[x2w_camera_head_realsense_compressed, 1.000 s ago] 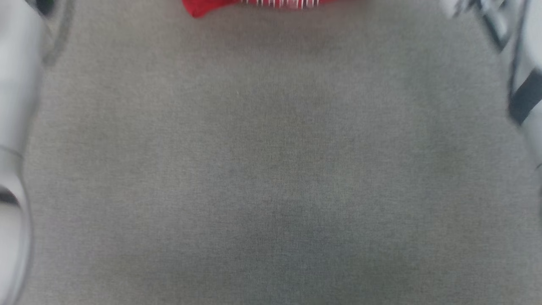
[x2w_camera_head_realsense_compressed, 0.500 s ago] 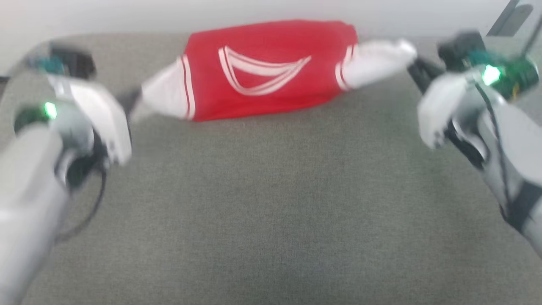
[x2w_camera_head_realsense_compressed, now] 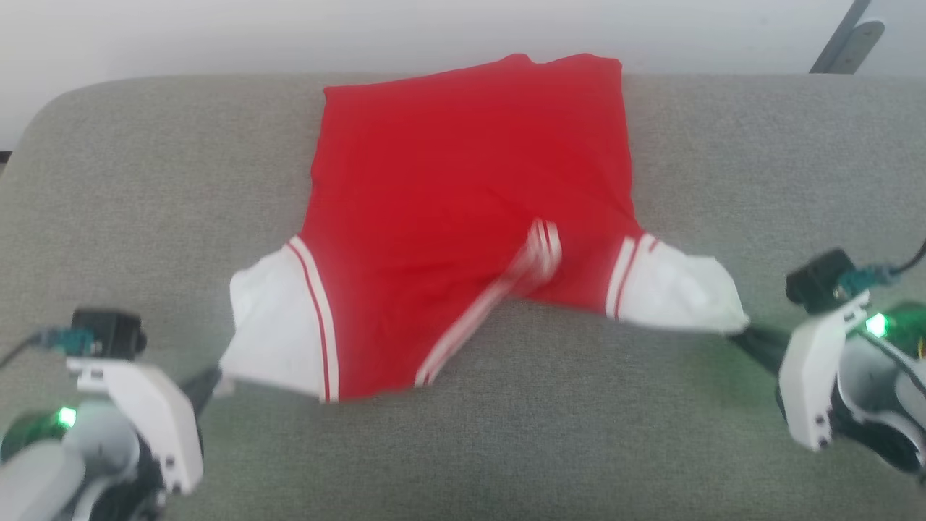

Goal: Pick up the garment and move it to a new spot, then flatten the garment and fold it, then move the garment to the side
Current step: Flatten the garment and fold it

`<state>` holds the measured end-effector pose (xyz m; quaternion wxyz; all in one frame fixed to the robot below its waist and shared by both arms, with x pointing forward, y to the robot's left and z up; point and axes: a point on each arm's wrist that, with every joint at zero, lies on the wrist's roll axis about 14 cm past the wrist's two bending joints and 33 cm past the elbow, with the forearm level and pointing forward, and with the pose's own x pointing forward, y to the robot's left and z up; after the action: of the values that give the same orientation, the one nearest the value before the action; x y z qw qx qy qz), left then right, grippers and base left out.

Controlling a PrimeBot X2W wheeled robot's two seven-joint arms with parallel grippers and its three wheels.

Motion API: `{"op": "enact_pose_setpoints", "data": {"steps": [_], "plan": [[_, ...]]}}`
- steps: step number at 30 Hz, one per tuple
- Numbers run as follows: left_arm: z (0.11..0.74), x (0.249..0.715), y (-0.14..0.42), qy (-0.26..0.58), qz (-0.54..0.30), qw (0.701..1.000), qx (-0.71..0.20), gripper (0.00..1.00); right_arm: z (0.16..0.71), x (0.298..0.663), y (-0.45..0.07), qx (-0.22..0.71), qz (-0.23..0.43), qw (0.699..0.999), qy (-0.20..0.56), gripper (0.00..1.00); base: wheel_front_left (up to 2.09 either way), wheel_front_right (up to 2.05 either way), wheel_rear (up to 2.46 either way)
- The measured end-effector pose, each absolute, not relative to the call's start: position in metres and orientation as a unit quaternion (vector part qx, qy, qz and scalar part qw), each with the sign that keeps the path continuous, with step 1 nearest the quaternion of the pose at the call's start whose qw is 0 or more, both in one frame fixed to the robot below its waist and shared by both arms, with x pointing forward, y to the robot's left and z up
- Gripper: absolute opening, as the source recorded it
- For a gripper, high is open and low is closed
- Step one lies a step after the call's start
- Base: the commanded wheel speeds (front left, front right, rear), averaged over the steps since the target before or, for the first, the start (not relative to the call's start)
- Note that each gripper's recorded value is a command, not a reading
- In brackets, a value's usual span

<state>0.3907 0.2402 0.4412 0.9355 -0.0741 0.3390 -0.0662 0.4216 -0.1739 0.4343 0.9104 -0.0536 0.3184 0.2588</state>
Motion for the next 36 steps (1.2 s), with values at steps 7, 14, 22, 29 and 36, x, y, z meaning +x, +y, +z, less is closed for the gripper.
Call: {"op": "enact_pose_setpoints", "data": {"steps": [7,14,22,29,36], "plan": [[0.415,0.341,0.243,0.414,-0.036,0.906,-0.086,0.0,0.403,0.365,-0.185,-0.051,0.276,0.862,0.423,0.0,0.0,0.0,0.0],[0.4,0.308,0.249,0.469,-0.011,0.879,-0.084,0.0,0.387,0.33,-0.192,-0.043,0.287,0.822,0.489,0.0,0.0,0.0,0.0],[0.39,0.303,0.234,0.481,-0.022,0.871,-0.098,0.0,0.373,0.333,-0.194,-0.028,0.268,0.819,0.507,0.0,0.0,0.0,0.0],[0.387,0.311,0.227,0.473,-0.031,0.876,-0.094,0.0,0.373,0.35,-0.189,-0.012,0.254,0.826,0.502,1.0,0.0,0.0,0.0],[0.39,0.327,0.215,0.451,-0.05,0.886,-0.095,0.0,0.421,0.411,-0.187,-0.025,0.249,0.873,0.418,1.0,0.0,0.0,0.0]]}}
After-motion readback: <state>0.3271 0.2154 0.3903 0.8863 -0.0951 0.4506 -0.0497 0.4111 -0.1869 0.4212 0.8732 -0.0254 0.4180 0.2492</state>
